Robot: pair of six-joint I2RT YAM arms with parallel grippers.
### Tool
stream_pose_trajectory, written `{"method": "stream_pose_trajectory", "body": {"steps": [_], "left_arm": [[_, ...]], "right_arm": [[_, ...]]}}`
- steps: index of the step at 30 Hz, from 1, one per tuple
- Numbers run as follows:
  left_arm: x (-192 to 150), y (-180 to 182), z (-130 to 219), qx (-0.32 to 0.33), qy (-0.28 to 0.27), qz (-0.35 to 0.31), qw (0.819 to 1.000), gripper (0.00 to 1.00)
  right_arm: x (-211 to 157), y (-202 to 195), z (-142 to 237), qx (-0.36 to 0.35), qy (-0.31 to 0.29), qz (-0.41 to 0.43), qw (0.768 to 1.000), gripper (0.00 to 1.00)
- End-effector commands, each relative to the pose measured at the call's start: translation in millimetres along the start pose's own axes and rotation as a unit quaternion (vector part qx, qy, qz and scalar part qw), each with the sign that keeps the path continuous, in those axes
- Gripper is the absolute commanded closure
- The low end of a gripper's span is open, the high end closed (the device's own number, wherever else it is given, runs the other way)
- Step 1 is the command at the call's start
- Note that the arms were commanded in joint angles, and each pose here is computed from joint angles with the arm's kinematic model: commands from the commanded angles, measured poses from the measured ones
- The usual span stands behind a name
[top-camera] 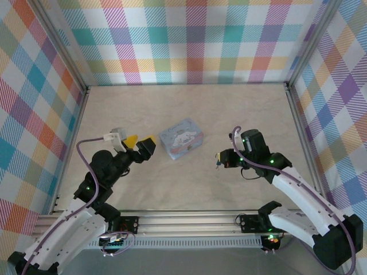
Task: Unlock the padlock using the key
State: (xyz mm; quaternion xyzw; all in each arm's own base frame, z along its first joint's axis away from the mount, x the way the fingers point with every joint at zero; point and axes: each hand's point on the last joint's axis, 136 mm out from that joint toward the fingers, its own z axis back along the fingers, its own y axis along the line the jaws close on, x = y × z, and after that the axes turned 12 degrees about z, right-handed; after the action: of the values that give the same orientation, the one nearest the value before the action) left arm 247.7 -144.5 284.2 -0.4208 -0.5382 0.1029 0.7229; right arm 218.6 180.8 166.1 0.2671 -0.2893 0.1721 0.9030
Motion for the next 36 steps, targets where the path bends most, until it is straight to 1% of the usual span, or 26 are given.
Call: {"method": "stream_pose_trajectory", "body": {"steps": [1,7,17,36], "left_arm": [[5,-2,1,-0.007,-0.018,-0.011,1.0,0.0],[3,1,0,0.0,-0.017,-0.006,1.0,0.0],[-5,10,-8,0.014,-0.006,0.019,1.0,0.0],[-7,10,-14,0.024,0.007,0.02,0.999,0.0]], "right_arm": [[-31,-5,-2,-0.003,0.053,-0.029,0.998,1.0],[-54,-15,-23,-0.003,0.088,-0.053,0.995,1.0],[-75,-22,-52,0.007,0.13,-0.065,0.989,1.0],[-89,-30,-80,0.013,0.15,-0.087,0.985,0.99]]}}
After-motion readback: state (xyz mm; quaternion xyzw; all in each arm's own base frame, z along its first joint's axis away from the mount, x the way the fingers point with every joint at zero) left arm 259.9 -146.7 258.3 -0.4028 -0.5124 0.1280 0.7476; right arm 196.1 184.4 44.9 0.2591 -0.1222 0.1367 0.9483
